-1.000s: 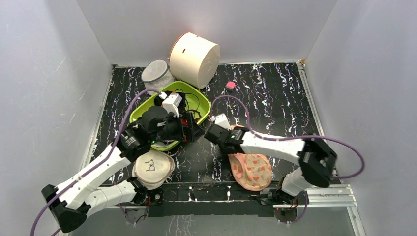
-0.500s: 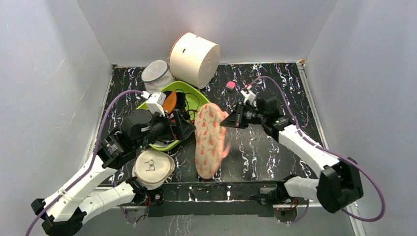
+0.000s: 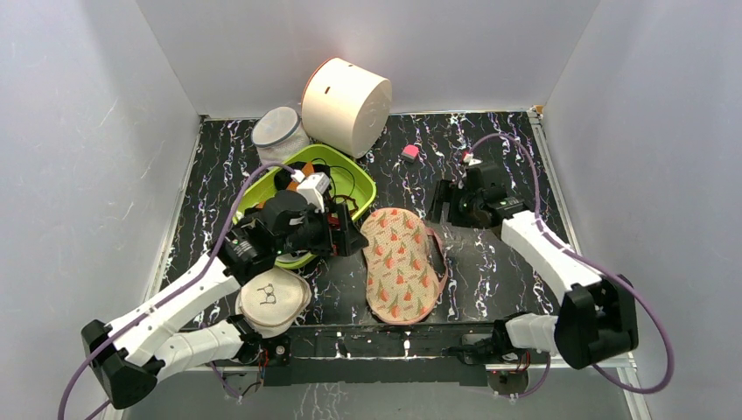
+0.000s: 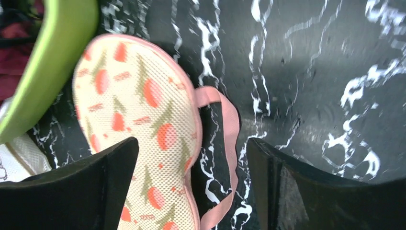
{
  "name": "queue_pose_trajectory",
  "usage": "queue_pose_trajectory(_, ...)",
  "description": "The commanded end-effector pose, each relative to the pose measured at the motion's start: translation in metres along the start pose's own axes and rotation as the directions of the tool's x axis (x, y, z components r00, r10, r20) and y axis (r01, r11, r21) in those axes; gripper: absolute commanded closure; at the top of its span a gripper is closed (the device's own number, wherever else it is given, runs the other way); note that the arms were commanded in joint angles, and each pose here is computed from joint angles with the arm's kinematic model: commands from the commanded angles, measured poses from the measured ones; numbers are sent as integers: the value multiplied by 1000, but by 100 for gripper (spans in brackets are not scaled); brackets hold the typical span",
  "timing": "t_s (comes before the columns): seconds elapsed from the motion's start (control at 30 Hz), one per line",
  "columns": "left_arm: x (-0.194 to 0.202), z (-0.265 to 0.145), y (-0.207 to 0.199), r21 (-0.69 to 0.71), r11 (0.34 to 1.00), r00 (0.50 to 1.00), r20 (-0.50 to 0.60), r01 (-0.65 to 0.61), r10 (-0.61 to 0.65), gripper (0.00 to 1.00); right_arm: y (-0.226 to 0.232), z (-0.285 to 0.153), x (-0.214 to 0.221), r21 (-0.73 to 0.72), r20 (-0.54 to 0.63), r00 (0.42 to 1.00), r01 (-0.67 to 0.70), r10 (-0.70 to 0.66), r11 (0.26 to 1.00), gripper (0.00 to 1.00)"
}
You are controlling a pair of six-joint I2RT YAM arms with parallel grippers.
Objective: Unzip the laundry bag and remove the bra
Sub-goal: Adjust the laundry bag at the center of the board, then move the laundry bag to the center of the board.
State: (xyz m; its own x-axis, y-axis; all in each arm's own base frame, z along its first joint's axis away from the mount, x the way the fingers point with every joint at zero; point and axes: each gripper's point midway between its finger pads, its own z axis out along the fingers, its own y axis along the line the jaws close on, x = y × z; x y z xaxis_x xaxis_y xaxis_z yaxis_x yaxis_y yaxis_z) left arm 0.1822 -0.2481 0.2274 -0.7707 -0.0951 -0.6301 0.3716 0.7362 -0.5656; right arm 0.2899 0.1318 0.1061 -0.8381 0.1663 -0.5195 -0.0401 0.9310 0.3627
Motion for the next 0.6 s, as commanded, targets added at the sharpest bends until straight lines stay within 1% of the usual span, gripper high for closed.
queue_pose_trajectory(0.0, 26, 17, -9, 86, 996, 995, -93, 36, -28, 2, 31, -31, -26, -89, 105, 987, 132, -122, 987, 13)
queue_pose_trajectory(0.03, 34, 22, -7, 79, 996, 993, -113, 37, -28, 2, 42, -32, -15, -143, 80, 987, 151, -141, 978, 4)
queue_pose_trajectory(0.07, 42, 27, -3, 62, 997, 991, -129, 39, -31, 2, 58, -32, 0, -209, 53, 984, 180, -172, 961, 2)
queue_pose_trajectory(0.17, 64, 37, 7, 18, 999, 986, -166, 27, -24, 2, 100, -32, 53, -379, -57, 963, 223, -263, 898, 2)
queue_pose_trajectory(0.27, 84, 43, 15, -27, 1000, 981, -193, -1, -4, 2, 119, -35, 90, -477, -114, 946, 216, -304, 852, 2)
queue_pose_trajectory(0.37, 104, 48, 20, -56, 998, 975, -221, -19, 6, 2, 110, -29, 101, -460, -128, 955, 183, -269, 869, 2)
queue_pose_trajectory(0.5, 123, 55, 19, -72, 997, 970, -241, -34, 15, 2, 86, -8, 100, -349, -139, 969, 146, -205, 926, 2)
queue_pose_trajectory(0.57, 129, 58, 16, -73, 996, 968, -250, -44, 24, 2, 64, 7, 94, -257, -148, 976, 116, -158, 959, 2)
